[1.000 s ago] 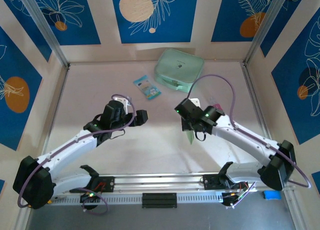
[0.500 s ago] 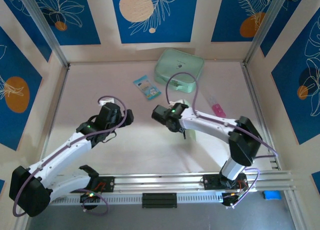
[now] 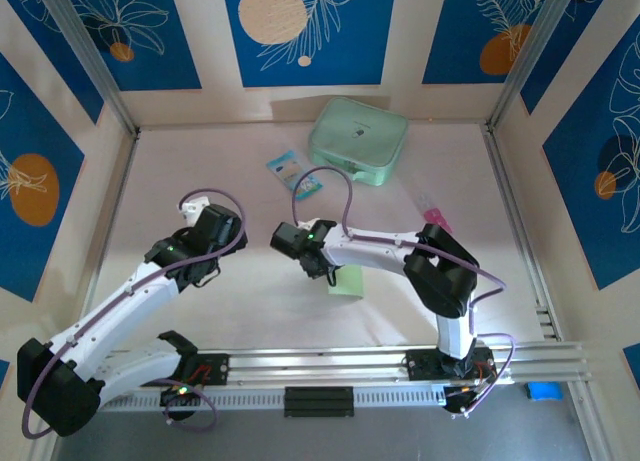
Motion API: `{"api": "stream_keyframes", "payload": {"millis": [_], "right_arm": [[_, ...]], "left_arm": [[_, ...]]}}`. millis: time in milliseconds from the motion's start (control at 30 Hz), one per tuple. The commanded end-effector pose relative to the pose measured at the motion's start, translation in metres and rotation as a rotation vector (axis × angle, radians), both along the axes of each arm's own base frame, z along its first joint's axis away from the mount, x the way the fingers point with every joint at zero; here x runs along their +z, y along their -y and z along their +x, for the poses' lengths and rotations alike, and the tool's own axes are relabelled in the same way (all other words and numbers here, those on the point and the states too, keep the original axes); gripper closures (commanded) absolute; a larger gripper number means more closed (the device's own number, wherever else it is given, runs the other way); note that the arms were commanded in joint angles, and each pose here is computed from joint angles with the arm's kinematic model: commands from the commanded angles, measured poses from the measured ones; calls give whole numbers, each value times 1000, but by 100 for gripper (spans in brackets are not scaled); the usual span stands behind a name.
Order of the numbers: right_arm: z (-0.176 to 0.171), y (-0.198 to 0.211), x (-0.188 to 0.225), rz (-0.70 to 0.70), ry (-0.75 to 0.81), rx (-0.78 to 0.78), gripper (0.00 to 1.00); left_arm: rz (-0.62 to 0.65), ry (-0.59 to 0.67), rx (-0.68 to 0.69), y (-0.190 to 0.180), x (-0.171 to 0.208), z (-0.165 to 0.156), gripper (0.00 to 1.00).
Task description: Fold a paper plane with a square sheet of paper (pick it up from the middle)
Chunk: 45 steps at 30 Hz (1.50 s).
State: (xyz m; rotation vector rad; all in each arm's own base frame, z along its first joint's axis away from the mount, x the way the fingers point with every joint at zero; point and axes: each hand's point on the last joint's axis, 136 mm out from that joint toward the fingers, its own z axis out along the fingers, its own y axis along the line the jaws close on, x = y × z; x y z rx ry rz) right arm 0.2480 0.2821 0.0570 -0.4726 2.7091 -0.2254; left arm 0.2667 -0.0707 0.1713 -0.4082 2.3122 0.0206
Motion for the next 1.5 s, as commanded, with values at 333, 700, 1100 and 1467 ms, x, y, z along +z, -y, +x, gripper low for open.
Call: {"api": "stream_keyframes", "payload": {"millis": [333, 700, 1100, 1467], "right_arm": [[-13, 14, 60, 898, -114, -108, 55], [-23, 64, 30, 1066, -194, -266, 78], [-13, 67, 6, 1055, -281, -297, 92], [-6, 72, -21, 1031, -374, -323, 97]], "left_arm": [[-283, 154, -357, 76, 17, 13, 0], [-550, -5, -615, 156, -7, 12, 10], [-694, -194, -681, 202, -47, 14, 26], [-754, -294, -718, 232, -74, 7, 44]]}}
